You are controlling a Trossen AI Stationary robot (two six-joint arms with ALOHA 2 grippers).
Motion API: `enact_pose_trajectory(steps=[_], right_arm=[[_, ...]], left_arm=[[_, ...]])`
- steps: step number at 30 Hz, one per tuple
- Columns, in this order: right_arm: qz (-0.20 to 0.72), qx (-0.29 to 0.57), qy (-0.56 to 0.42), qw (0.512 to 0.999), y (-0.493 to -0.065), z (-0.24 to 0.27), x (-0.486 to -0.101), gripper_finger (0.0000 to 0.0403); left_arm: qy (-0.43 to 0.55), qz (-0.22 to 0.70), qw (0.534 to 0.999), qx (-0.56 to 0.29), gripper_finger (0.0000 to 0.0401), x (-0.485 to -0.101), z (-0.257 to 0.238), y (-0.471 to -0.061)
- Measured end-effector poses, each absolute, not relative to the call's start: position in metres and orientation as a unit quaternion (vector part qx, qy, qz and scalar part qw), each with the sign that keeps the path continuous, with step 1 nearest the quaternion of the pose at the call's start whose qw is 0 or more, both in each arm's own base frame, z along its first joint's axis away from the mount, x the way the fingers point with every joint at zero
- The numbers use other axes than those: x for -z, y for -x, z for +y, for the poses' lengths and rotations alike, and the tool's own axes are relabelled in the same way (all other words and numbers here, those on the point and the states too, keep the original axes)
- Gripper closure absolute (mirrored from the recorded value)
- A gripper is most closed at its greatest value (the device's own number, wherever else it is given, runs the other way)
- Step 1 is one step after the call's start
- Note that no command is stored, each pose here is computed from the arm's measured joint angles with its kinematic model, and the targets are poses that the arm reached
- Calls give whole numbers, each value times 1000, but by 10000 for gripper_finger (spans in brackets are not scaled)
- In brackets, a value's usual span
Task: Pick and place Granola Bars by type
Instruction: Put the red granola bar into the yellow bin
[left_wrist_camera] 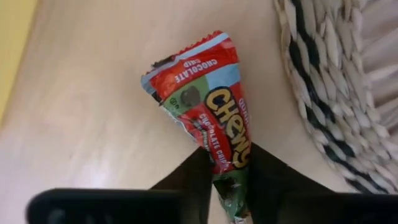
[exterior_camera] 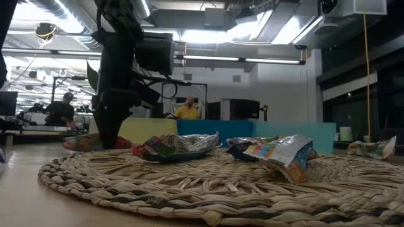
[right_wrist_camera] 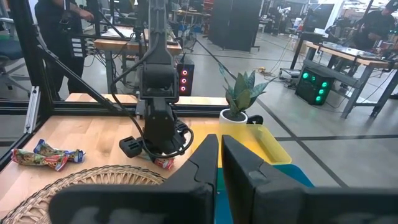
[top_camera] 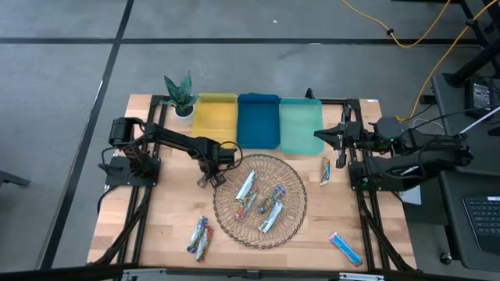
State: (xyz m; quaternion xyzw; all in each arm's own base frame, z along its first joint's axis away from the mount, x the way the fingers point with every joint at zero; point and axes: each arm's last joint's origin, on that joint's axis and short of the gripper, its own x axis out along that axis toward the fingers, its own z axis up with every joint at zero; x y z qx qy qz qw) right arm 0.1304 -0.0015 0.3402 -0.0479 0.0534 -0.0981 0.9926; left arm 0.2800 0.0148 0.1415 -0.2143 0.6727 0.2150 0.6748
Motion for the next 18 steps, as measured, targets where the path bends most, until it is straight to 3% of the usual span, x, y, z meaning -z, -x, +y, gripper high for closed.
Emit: enact_pose_trajectory(steps=[5, 10, 18], right_arm=[[54, 98, 48, 993, -130, -1, -340, 377], [54, 98, 49, 993, -130, -1, -340, 377], [54, 98, 49, 993, -130, -1, -340, 377]], left_arm=[[225, 668, 679, -205, 366, -149, 12, -278], [237, 649, 693, -206, 363, -161, 12, -276], [257, 586, 742, -198, 367, -198, 12, -266]])
